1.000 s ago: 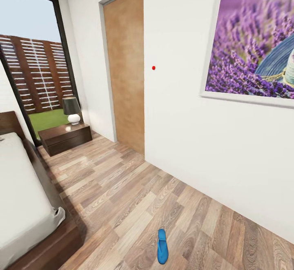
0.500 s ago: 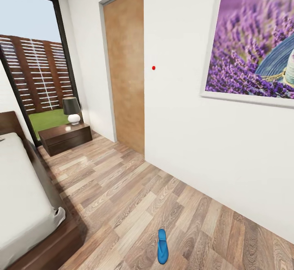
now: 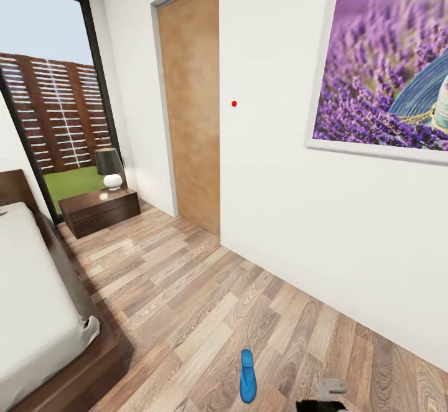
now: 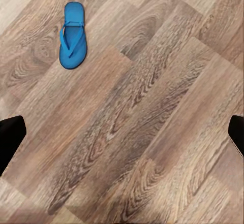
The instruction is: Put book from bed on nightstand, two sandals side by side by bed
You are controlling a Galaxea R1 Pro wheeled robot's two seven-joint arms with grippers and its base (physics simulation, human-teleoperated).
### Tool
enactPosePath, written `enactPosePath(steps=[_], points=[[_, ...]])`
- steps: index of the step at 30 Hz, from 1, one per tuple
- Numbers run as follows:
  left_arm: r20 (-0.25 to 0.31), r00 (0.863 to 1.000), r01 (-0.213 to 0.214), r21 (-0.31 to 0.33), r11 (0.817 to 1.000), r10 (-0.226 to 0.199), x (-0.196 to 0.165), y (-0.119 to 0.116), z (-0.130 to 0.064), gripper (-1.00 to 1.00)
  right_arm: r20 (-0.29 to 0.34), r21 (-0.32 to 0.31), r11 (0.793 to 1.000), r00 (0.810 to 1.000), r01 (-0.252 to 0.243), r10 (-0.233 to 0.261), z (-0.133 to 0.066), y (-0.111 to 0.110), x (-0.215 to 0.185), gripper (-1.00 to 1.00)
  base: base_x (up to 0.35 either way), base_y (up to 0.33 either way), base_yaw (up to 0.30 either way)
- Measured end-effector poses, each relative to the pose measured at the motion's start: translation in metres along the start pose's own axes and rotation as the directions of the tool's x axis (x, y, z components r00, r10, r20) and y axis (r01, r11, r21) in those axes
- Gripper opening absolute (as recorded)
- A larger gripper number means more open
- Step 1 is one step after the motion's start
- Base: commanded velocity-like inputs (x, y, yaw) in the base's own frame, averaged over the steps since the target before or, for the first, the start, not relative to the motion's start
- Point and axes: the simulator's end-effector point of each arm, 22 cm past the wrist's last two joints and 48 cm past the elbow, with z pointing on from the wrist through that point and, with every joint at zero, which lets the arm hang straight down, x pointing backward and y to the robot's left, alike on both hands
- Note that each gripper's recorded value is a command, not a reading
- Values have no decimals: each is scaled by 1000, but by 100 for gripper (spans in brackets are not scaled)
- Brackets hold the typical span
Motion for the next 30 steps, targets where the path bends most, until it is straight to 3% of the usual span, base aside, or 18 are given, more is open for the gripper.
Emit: enactPosePath(steps=[4,10,30], points=[[1,1000,0,-1,1000,0,0,0,0,100,42,-30,1000,999,-7,8,0,24,-38,100,16,0,0],[2,1000,1,-1,1000,-1,0,0,0,100,57,-43,999,998,-5,7,0,33,-50,100,202,0,0],[1,1000,2,-2,1000,-2,0,1,0,100,60,-41,999,998,-2,4,0,31,-53,100,109,61,0]])
